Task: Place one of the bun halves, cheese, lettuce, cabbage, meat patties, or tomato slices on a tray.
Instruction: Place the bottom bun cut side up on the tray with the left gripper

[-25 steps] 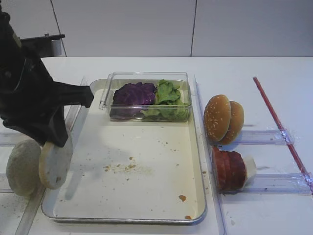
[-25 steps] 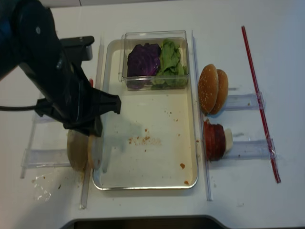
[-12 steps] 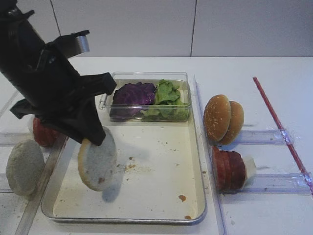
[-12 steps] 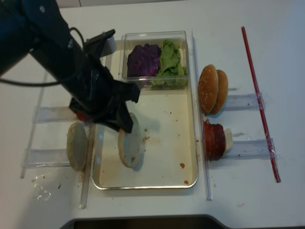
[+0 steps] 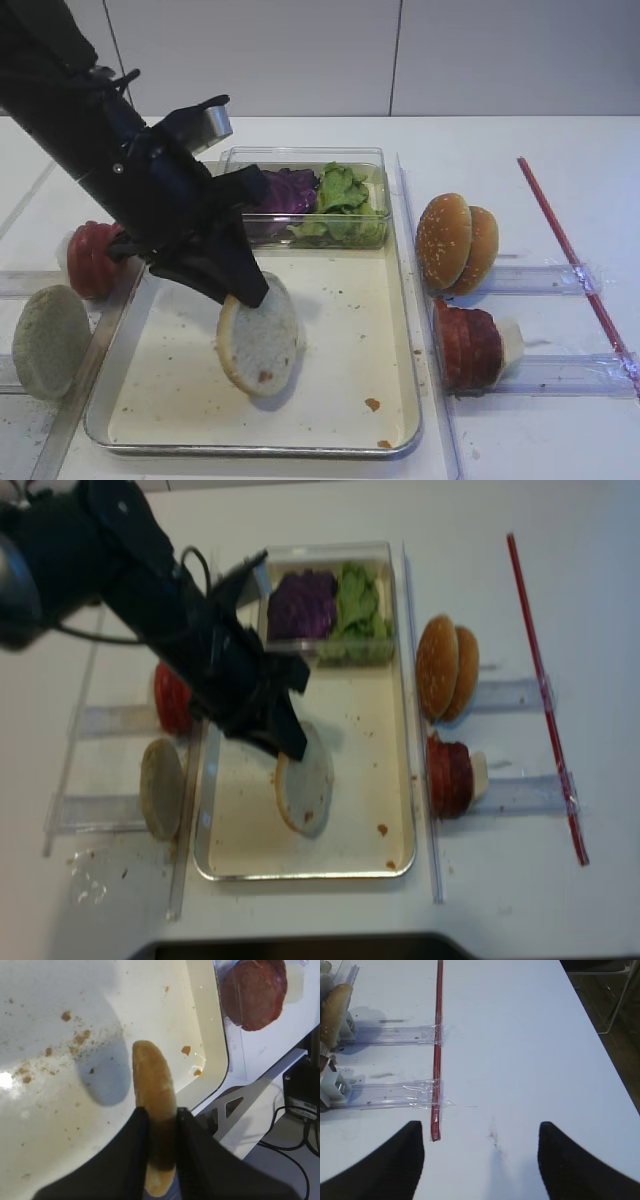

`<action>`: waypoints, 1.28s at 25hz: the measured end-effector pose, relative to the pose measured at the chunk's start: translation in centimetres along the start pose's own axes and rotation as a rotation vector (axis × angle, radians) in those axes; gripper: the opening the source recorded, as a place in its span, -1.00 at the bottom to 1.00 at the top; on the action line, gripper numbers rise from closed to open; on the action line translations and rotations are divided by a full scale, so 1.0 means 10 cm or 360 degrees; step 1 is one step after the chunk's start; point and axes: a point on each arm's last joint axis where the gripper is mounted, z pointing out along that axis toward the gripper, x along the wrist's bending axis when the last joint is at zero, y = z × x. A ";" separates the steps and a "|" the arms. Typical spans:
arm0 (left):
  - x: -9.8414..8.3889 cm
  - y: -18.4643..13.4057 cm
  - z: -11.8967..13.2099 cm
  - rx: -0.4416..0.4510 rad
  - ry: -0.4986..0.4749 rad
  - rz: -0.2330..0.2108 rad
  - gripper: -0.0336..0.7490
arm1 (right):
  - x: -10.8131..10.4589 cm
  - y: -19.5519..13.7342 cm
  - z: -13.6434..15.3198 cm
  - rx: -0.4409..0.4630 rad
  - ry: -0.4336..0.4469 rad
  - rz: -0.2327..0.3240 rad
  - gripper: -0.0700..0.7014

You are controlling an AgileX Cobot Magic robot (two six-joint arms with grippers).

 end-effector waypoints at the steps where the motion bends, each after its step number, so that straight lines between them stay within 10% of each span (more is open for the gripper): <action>1: 0.02 0.02 0.03 0.0009 -0.0005 -0.0001 -0.62 | 0.00 0.00 0.00 0.0000 0.0000 0.0000 0.50; 32: 0.21 0.25 0.28 -0.0107 0.0004 0.0039 -0.63 | 0.00 0.00 0.00 0.0000 0.0000 0.0000 0.50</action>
